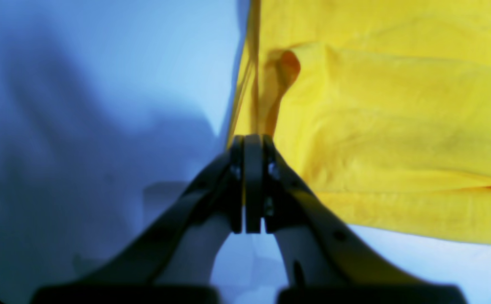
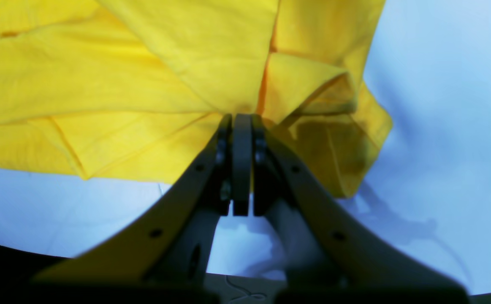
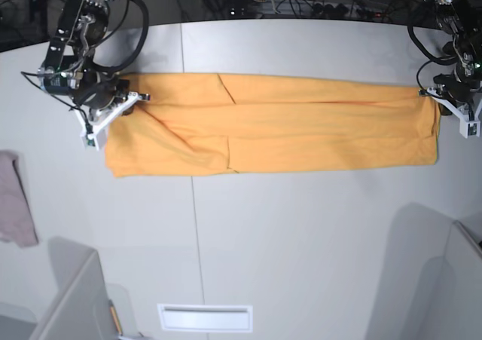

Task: Fold the T-shirt properly
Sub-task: 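Pull the grasped strip end with the right gripper to straighten it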

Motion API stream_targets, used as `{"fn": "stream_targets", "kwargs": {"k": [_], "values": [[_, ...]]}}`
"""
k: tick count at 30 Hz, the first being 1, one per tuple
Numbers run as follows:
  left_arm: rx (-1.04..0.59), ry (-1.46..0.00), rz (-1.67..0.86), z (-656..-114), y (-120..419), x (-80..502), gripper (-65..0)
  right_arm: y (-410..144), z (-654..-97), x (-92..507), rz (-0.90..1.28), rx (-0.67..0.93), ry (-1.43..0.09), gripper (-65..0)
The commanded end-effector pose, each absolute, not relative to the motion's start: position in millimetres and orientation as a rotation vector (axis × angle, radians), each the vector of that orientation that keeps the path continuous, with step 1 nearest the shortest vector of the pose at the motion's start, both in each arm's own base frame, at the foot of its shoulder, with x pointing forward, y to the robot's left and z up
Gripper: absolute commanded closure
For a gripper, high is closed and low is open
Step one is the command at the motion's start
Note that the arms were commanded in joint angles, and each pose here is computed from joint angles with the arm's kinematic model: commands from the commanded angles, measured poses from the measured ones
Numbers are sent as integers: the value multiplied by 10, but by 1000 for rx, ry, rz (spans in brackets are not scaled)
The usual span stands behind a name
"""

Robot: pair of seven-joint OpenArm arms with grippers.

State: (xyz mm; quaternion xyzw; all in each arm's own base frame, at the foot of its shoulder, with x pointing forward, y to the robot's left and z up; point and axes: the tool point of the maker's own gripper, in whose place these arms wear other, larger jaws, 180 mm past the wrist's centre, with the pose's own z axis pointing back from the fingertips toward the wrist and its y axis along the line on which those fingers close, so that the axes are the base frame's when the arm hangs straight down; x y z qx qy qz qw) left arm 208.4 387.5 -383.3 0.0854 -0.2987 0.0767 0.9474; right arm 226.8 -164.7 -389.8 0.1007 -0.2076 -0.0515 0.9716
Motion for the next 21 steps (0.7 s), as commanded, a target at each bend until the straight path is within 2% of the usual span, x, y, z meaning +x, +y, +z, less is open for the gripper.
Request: {"fn": "stream_targets", "kwargs": {"k": [1, 3, 5, 6, 11, 13, 14, 21], "values": [[202, -650, 139, -3682, 3949, 2171, 0, -1653, -3823, 2331, -98, 206, -449, 0], [202, -650, 139, -3682, 3949, 2171, 0, -1647, -3830, 2300, -93, 206, -431, 0], [201, -651, 140, -3682, 3947, 2172, 0, -1599, -3812, 2289, -107, 220, -445, -84], [200, -651, 140, -3681, 3945, 2173, 0, -1580, -3778, 2303, -111, 224, -468, -99], [192, -650, 142, -3706, 3914, 2171, 0, -1431, -3607, 2551, -114, 283, -580, -92], [185, -651, 142, -3714, 3895, 2176, 0, -1419, -3620, 2668, -126, 303, -599, -20], [178, -645, 129, -3737, 3853, 2188, 0, -1418, -3655, 2725, -134, 311, -597, 0], [178, -643, 119, -3733, 3848, 2200, 0, -1357, -4157, 2670, -190, 355, -481, 0]]}}
